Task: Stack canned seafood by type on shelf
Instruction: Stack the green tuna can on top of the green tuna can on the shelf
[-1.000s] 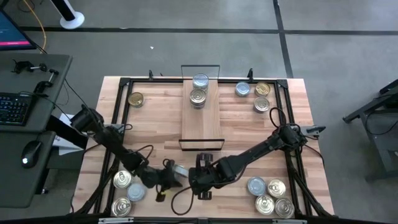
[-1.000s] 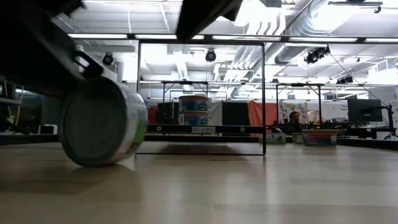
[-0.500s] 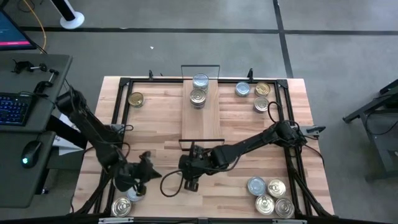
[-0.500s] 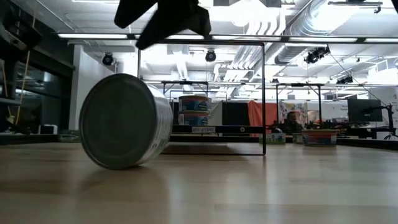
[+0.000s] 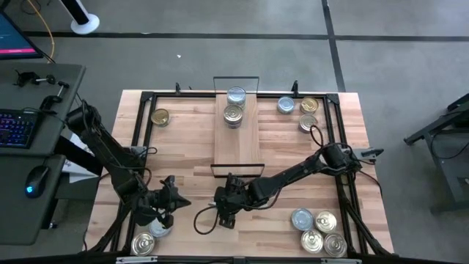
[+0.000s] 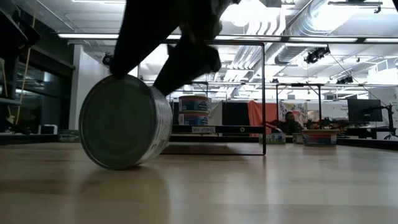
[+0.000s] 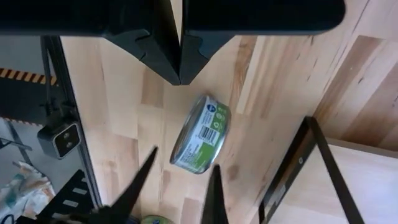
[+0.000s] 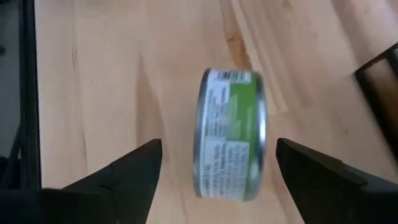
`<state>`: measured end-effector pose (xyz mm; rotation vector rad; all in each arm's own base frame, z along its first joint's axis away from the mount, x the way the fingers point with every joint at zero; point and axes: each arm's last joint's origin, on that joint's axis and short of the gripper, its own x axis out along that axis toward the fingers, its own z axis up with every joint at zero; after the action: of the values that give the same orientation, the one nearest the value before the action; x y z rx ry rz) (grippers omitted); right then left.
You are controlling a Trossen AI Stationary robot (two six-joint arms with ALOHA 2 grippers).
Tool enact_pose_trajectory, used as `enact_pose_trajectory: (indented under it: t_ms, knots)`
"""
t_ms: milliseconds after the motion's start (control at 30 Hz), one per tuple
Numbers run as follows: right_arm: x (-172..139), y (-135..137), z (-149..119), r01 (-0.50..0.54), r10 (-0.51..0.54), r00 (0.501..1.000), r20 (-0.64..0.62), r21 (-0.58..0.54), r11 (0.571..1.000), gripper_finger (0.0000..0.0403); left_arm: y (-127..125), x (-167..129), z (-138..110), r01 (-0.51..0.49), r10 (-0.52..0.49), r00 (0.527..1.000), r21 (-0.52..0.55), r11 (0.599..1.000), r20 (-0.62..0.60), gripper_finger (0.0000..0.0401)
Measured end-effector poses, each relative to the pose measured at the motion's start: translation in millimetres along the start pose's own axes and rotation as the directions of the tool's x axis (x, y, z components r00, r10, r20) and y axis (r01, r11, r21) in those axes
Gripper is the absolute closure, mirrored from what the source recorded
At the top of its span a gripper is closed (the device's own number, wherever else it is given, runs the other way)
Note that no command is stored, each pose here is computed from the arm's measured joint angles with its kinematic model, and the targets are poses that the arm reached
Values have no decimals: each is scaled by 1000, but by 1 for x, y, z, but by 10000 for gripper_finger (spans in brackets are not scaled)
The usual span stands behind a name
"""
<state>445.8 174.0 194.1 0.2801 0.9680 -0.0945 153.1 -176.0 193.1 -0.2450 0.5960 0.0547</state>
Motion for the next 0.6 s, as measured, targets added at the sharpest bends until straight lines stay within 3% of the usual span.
enact_pose_trajectory:
  t_ms: [333, 467, 600]
  knots:
    - [22, -8, -18, 13, -13, 998, 66, 6, 1000, 107, 2, 1, 2, -32, 33, 999, -6, 999, 35, 401]
    - [23, -8, -18, 7, -5, 997, 80, -27, 1000, 157, 3, 2, 3, -52, 53, 997, -9, 999, 58, 401]
    - [22, -6, -11, -19, 21, 992, 122, -22, 1000, 234, 5, 4, 6, -66, 67, 996, -17, 998, 63, 401]
